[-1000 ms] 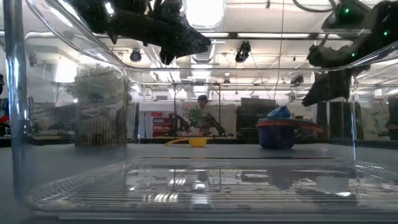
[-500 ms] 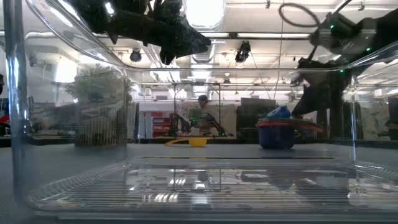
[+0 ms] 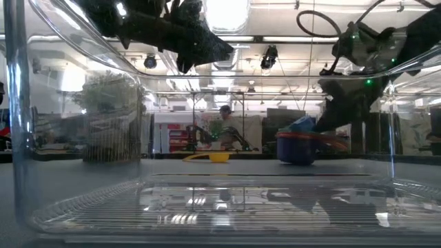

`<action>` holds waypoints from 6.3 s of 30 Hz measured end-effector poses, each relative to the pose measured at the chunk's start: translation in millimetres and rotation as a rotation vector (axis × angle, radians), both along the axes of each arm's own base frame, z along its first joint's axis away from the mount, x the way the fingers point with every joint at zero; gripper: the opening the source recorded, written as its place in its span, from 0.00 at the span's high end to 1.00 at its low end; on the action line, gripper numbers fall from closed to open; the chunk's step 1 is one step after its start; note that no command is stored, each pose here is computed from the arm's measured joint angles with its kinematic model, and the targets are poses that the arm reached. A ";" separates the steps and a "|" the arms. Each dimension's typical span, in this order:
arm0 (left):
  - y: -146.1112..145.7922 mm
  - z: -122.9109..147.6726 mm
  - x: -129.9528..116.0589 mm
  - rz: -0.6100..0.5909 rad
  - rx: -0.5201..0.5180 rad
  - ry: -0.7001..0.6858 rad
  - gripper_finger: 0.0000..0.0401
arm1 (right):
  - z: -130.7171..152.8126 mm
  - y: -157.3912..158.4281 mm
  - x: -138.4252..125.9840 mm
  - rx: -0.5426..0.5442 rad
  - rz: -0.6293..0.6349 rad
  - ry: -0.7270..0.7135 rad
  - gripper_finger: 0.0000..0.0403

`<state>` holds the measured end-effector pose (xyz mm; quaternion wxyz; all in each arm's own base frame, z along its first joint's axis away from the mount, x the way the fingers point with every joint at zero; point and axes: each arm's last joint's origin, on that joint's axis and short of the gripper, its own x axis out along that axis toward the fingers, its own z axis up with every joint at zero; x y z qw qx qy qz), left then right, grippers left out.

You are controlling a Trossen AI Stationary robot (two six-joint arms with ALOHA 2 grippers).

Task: Nest measuring cups in basket
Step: Stack the blue measuring cup on the green measuring cup, then stack the yellow measuring cup on the blue measuring cup

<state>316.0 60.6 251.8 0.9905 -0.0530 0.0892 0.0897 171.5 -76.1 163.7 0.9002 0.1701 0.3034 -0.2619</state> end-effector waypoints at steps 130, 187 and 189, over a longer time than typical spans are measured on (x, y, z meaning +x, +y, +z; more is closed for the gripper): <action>-1.4 -17.4 -7.5 0.004 -0.024 0.014 0.69 | 47.2 66.7 87.5 -0.384 0.202 0.615 0.48; 95.3 -14.0 -10.4 0.066 0.135 0.606 0.51 | 71.8 68.4 30.2 -0.448 0.238 -0.062 0.48; 101.2 -25.5 0.3 0.037 0.129 0.683 0.51 | 70.9 68.4 30.5 -0.441 0.235 -0.060 0.48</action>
